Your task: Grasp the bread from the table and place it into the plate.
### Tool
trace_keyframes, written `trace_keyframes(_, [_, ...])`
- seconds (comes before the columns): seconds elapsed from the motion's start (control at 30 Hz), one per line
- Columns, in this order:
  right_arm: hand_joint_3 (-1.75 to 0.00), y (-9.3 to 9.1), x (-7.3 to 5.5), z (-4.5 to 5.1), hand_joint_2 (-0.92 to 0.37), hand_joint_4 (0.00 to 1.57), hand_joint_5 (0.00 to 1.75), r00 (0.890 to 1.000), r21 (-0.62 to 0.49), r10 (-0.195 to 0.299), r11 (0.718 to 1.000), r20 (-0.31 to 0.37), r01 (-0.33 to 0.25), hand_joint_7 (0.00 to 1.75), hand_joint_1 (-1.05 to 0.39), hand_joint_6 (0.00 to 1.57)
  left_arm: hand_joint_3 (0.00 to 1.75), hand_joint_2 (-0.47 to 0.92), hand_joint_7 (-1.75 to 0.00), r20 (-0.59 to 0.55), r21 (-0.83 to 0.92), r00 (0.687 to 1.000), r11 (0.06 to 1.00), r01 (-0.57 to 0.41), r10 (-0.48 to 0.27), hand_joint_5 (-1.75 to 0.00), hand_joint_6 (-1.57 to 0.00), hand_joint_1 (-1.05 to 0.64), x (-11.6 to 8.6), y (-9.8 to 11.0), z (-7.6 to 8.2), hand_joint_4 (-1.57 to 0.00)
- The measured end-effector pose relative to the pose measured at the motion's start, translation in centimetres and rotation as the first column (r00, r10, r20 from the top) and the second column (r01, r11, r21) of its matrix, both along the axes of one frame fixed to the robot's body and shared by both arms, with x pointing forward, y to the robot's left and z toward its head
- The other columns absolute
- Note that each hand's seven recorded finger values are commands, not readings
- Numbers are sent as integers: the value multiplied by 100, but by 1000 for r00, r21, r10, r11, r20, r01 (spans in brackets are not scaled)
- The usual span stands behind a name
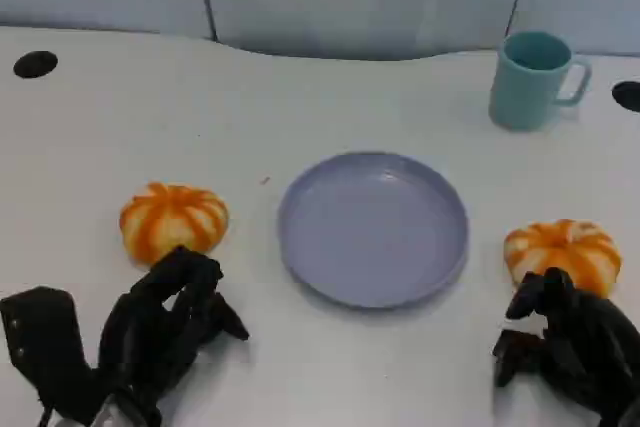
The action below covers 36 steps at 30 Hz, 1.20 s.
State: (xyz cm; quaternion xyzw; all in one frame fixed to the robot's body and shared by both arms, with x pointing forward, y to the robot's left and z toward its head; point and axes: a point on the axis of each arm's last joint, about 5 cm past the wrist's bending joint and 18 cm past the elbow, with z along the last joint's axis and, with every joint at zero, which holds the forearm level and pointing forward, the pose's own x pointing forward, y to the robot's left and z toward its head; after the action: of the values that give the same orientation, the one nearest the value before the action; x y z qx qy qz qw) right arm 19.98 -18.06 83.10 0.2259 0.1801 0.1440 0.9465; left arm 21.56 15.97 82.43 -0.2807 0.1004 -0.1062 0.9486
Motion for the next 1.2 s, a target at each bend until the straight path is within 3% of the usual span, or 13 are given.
trace_keyframes(0.93, [-47, -3, 1, -13, -92, 133, 113, 1000, 1, 5, 1000, 14, -5, 103, -46, 121, 28, 92, -165, 0, -2, 1000, 1000, -3, 3, -175, -56, -57, -2, 2, -3, -76])
trace_keyframes(0.97, [-46, -3, 1, -13, -92, 133, 113, 1000, 1, 5, 1000, 14, -5, 103, -46, 122, 30, 92, -160, 0, -2, 1000, 1000, -3, 3, -172, -56, -58, -2, 2, -3, -73])
trace_keyframes(1.03, [-46, -1, 2, -12, -92, 133, 113, 1000, 1, 5, 1000, 14, -5, 103, -46, 122, 31, 92, -129, 19, 19, 1000, 1000, -4, 4, -157, -56, -63, -4, 5, -7, -66])
trace_keyframes(1.1, [-49, 4, 4, -8, -92, 132, 114, 1000, 0, 3, 1000, 15, -3, 104, -44, 120, 26, 92, -90, 101, 104, 995, 995, -9, -2, -132, -58, -63, -10, 22, -1, -60])
trace_keyframes(1.13, [-50, 7, 5, -7, -92, 132, 114, 1000, 0, 3, 1000, 17, -3, 104, -44, 119, 25, 92, -82, 153, 150, 988, 989, -19, -4, -127, -59, -63, -10, 34, 13, -59])
trace_keyframes(1.2, [-49, 13, 4, -11, -92, 131, 114, 1000, 2, 3, 1000, 21, -3, 106, -45, 119, 26, 92, -51, 252, 238, 967, 970, -40, -22, -100, -54, -64, 0, 62, 55, -54])
